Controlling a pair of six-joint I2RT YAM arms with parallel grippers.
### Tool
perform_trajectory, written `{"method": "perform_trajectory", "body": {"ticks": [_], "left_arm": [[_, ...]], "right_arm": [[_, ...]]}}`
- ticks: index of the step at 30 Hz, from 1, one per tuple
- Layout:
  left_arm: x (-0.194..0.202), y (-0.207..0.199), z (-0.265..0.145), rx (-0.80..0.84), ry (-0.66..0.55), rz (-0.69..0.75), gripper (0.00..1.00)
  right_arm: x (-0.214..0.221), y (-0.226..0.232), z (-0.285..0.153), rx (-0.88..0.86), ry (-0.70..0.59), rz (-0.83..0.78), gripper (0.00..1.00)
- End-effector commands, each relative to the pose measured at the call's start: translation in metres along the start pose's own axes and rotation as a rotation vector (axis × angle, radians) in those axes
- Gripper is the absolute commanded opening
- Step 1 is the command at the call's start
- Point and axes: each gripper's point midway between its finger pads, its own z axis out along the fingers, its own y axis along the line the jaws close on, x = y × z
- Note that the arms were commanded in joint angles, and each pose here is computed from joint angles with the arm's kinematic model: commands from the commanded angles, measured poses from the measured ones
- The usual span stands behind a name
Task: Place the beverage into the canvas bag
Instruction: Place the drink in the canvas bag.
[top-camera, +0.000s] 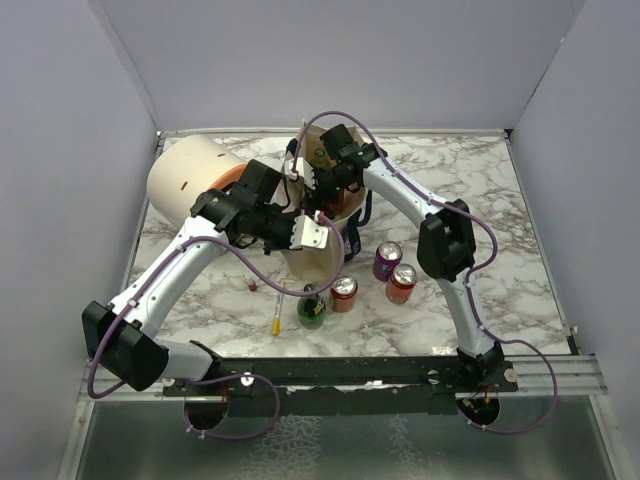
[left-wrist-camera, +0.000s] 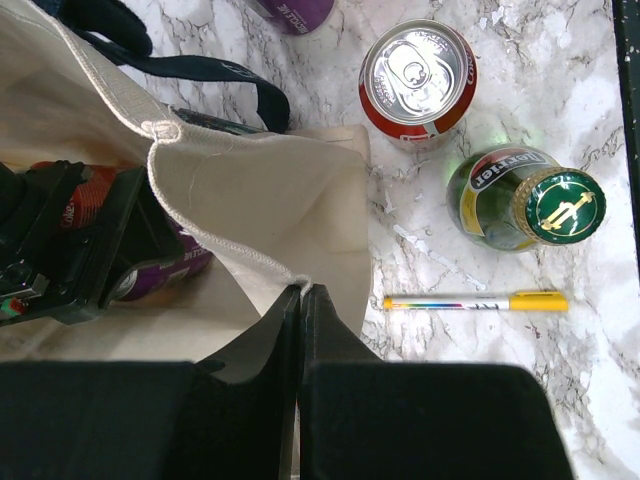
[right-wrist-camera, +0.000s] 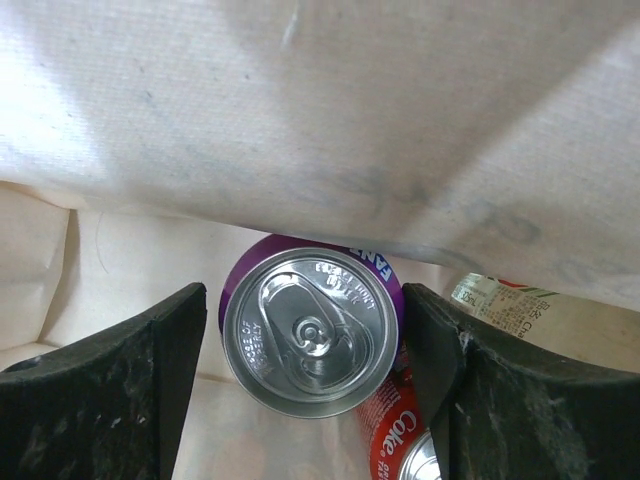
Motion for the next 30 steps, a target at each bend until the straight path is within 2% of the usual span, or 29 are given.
{"method": "perform_trajectory", "body": {"ticks": [1,11,25,30], "left_arm": [[0.009,0.001,0.001,-0.003,0.029,-0.02,0.0],[0.009,0.001,0.001,-0.007,0.028,-0.028,0.0],[0.008,0.002,0.002,-0.014,0.016,-0.025,0.0],[0.008,0.003,0.002,-0.016,0.014,-0.024,0.0]], "right_arm": [[-0.024,-0.002,0.0,0.0,-0.073,-0.022,0.79],[-0.043,-0.009,-0.013,0.037,-0.121,-0.011,0.82],[-0.062,-0.021,-0.055,0.11,-0.188,0.065,0.82],[-0.066,-0.034,-0.078,0.149,-0.23,0.142,0.81]]}}
